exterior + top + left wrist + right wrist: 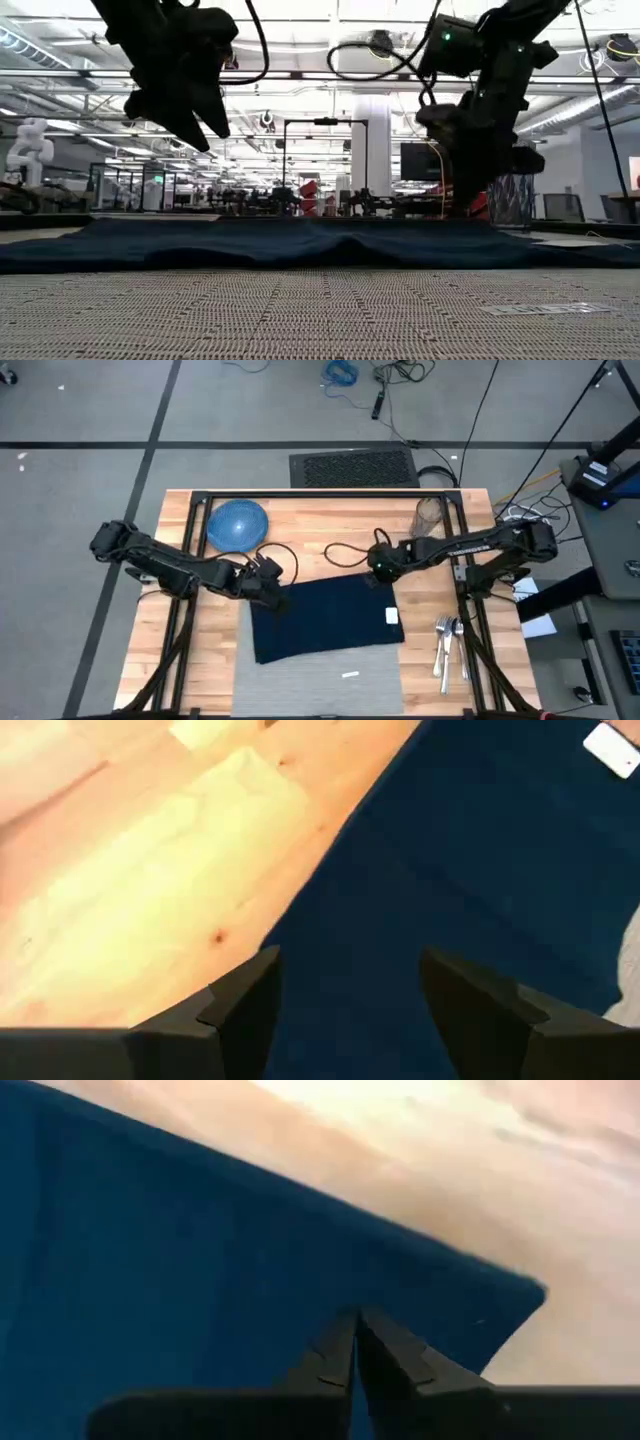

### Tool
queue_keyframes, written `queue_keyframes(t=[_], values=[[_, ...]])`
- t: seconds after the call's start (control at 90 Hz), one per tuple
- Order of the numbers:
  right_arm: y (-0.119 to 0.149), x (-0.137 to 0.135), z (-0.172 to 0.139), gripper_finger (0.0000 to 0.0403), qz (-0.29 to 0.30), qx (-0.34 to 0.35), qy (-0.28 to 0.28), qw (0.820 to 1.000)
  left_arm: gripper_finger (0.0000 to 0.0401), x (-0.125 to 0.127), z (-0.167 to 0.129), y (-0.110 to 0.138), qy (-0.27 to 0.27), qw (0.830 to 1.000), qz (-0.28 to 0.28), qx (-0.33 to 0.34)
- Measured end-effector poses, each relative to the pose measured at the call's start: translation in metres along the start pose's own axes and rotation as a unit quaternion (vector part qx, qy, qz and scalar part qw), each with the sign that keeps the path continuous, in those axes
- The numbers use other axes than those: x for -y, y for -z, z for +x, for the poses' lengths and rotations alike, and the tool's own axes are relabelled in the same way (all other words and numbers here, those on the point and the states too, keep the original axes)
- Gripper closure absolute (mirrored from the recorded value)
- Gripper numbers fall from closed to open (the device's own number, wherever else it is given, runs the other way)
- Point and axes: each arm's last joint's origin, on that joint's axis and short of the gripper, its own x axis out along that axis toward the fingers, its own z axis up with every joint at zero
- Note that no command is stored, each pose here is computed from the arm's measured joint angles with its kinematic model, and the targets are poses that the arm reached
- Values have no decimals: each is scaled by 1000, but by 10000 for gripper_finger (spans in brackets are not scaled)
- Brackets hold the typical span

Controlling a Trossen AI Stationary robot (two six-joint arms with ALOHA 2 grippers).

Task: Set table place
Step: Fold the dark blue napkin

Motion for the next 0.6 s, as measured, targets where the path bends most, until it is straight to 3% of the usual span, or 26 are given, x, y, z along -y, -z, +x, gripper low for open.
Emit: queue_keyframes(t=[0.267,0.6], values=[[-19,3,25,403,41,35,9,999,180,-5,3,-7,-10,1000,13,4],[-84,31,40,403,110,133,-37,984,180,-14,7,-16,-23,1000,15,7]])
